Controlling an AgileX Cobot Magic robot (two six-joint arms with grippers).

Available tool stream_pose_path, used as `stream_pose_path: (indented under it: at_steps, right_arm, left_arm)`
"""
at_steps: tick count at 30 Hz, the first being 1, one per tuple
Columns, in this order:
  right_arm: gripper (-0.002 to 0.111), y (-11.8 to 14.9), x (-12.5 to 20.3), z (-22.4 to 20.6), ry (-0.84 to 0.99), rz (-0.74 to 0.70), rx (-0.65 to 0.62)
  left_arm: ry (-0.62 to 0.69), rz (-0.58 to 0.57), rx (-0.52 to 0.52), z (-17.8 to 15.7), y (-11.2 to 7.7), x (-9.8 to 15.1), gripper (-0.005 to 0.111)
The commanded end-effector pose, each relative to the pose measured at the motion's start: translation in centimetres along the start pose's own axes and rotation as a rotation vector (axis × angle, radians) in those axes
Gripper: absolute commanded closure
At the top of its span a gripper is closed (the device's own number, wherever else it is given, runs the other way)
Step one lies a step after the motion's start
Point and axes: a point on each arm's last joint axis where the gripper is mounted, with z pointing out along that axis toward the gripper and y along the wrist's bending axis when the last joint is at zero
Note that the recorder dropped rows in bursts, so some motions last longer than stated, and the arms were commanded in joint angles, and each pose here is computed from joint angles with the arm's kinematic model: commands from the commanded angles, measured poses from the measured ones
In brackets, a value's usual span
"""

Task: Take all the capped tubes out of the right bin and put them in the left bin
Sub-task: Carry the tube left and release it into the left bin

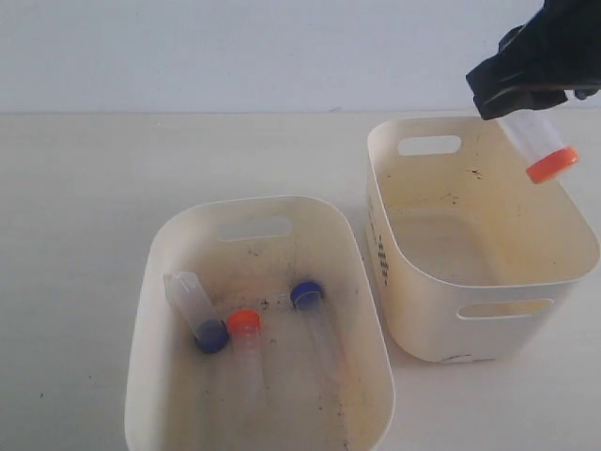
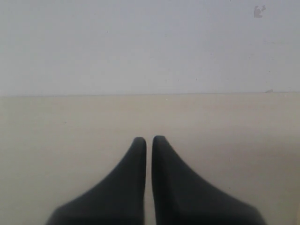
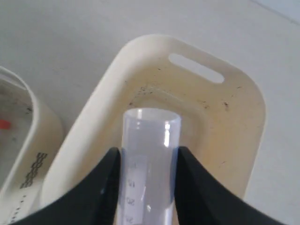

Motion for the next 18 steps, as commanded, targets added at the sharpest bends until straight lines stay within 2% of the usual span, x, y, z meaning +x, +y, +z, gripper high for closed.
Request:
stream_pose_path:
  at_steps: [1,18]
  right_arm:
    - [0.108,0.9,0.1,-0.9,-0.005,0.103,-0.092]
    - [0.108,3.3,-0.6,-1.5,-0.031,0.347,-0.338]
  left_arm:
    - [-0.006,-0.007,0.008,0.0,0.0,-0.1,0.103]
    - [-0.006,-0.007,0.008,0.0,0.0,-0.1,0.103]
